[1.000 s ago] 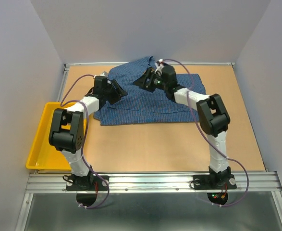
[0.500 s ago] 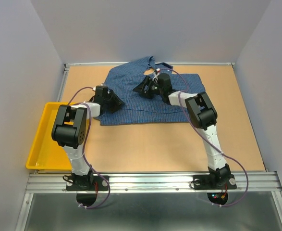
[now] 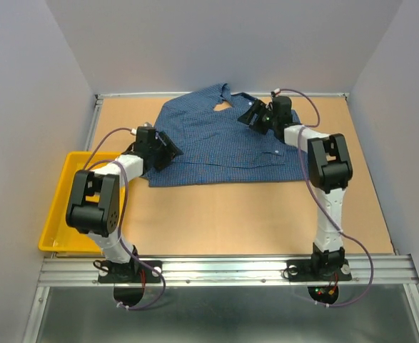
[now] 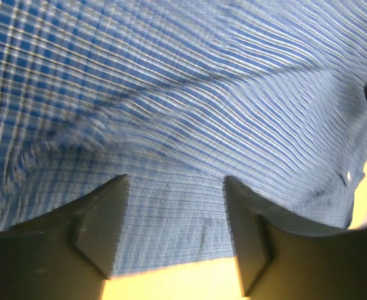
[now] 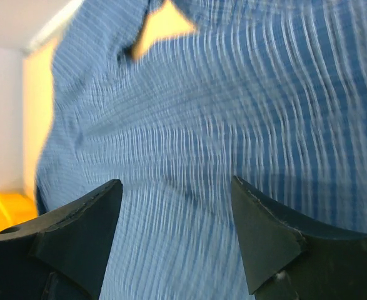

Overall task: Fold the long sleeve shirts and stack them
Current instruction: Fold the shirt

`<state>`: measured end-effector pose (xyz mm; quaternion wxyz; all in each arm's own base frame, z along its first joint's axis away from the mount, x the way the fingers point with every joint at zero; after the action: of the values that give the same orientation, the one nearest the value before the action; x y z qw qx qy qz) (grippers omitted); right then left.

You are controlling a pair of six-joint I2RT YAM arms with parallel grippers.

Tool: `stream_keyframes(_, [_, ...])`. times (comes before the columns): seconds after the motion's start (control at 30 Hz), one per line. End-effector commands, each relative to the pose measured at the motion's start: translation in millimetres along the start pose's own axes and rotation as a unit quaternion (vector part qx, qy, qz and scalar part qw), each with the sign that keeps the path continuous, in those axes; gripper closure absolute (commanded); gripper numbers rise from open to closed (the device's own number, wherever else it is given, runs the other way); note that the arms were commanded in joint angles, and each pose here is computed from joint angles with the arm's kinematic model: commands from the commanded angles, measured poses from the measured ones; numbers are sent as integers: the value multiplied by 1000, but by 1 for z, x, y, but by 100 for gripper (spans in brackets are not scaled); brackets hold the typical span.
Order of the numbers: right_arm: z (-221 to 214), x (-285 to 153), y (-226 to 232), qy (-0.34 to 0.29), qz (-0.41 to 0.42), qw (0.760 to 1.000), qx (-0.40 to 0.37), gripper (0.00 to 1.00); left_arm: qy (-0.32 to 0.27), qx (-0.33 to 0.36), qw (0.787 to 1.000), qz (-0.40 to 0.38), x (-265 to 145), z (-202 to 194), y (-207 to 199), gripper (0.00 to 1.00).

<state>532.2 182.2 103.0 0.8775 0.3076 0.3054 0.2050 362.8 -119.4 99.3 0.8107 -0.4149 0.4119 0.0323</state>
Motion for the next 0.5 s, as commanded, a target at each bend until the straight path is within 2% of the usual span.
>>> stream_keyframes(0.0, [22, -69, 37, -15, -64, 989, -134, 25, -71, 81, 994, -29, -52, 17, -47, 16])
stream_keyframes(0.07, [8, -105, 24, 1, -142, 979, -143, 25, -72, 102, 992, -11, -61, 8, -48, 10])
stream_keyframes(0.13, [-3, -125, 14, 19, -182, 970, -159, 27, -65, 118, 991, 2, -62, -2, -46, 10])
stream_keyframes(0.23, [-28, -149, -3, 64, -230, 957, -168, 32, -52, 132, 989, 44, -52, -15, -27, 19])
stream_keyframes(0.27, [-38, -158, -12, 76, -256, 949, -168, 36, -44, 132, 989, 58, -45, -20, -19, 22])
stream_keyframes(0.47, [-70, -168, -36, 130, -293, 932, -170, 54, -9, 155, 983, 99, -21, -39, -1, 29])
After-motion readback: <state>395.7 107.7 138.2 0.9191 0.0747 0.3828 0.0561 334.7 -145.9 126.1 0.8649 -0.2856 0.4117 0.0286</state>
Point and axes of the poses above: each gripper's point midway between its finger pads, its own x axis out along the fingers, its own y axis along the line the jaws close on, z = x × y, the point moved 6 cm from there along -x, back along the fingers, and after that the axes turned 6 degrees about -x, right-handed, at the moved point
